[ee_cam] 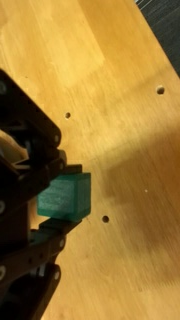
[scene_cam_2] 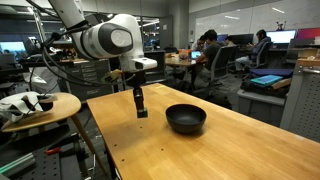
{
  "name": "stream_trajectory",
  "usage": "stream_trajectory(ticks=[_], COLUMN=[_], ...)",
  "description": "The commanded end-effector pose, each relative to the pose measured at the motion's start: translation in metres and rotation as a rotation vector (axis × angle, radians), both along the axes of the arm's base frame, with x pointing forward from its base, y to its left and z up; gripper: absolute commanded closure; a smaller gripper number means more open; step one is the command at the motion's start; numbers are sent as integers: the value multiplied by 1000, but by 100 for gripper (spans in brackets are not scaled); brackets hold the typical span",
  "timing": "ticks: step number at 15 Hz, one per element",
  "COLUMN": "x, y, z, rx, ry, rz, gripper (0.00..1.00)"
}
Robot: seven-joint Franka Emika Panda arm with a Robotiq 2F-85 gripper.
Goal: Put the green block in the bowl
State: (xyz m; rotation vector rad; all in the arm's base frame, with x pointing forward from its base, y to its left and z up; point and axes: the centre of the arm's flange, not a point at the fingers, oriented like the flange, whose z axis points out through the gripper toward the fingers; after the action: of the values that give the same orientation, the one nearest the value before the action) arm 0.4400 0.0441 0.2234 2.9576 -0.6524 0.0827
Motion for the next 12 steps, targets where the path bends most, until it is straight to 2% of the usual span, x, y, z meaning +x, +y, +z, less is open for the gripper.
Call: stream_trajectory(ticks=[1,6,12], x=[30,68,106], y=[-22,-55,-81], z=[48,76,70], rx=[-33,-61,-52], ry=[24,14,-28], rz=[38,65,97], gripper=[83,83,83])
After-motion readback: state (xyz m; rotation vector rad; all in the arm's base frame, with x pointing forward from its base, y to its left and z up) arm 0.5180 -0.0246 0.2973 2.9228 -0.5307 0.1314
